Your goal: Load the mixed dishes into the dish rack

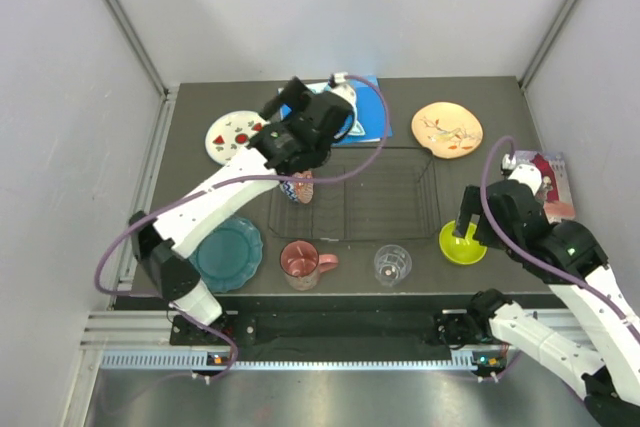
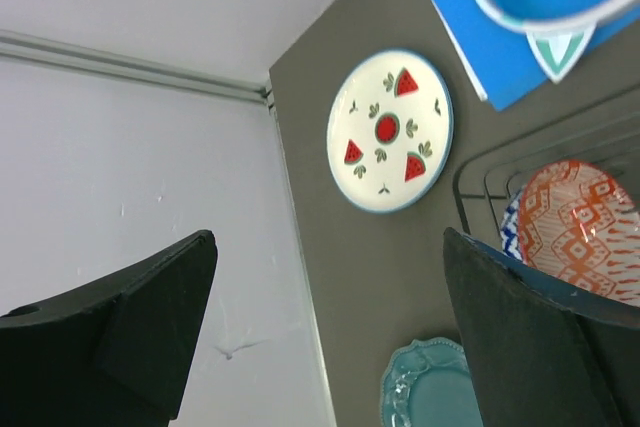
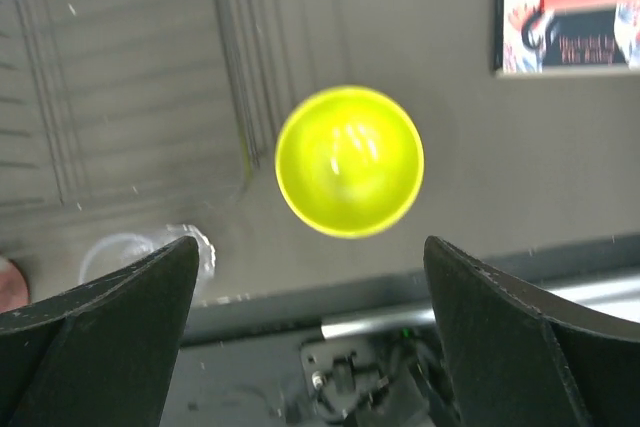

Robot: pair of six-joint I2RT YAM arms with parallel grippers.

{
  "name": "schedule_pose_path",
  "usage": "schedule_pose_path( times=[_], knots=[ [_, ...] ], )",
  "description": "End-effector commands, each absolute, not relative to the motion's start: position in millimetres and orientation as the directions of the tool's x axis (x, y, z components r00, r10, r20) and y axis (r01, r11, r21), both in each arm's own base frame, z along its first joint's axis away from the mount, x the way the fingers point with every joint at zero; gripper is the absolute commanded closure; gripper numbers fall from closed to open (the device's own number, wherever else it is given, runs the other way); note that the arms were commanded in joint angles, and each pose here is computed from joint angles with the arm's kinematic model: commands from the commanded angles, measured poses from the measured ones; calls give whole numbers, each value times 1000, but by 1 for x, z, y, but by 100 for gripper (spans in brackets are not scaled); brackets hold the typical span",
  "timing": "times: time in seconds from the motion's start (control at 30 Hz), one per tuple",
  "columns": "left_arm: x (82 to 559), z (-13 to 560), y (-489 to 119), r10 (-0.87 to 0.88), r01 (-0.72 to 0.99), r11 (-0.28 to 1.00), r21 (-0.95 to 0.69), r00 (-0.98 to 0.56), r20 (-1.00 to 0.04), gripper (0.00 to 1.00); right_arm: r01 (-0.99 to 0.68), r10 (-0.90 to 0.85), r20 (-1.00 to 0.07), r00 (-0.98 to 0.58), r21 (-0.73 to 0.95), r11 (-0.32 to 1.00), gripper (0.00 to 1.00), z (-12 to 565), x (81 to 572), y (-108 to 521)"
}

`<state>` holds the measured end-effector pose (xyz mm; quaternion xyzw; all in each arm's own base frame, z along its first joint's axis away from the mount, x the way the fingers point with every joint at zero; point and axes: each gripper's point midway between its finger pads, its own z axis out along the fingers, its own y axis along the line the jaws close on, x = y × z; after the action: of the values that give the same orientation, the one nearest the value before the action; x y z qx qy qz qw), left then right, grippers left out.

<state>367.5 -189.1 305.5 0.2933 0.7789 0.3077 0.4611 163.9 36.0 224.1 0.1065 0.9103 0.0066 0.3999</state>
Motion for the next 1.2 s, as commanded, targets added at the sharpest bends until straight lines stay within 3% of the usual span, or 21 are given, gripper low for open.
schedule_pose_path(
  times=[0.0, 0.23, 0.53, 0.83, 1.17],
  knots=[
    [366, 362, -161, 632, 111, 759, 642, -363, -685, 1, 196, 187, -625, -758, 56, 979, 7, 210, 129, 27],
    [374, 379, -117, 552, 39, 812, 583, -379, -743, 1, -1, -8, -472, -882, -14, 1000, 14, 169, 125, 54],
    [377, 390, -90, 492, 0, 848, 530, -374, -786, 1, -201, -255, -455, -853, -164, 966, 13, 140, 141, 123],
    [376, 386, -74, 481, -5, 853, 523, -385, -788, 1, -21, -144, -538, -831, -228, 973, 18, 113, 150, 109],
    [373, 383, -74, 470, 5, 860, 510, -394, -790, 1, 244, 85, -614, -785, -181, 953, 21, 88, 149, 90]
  ],
)
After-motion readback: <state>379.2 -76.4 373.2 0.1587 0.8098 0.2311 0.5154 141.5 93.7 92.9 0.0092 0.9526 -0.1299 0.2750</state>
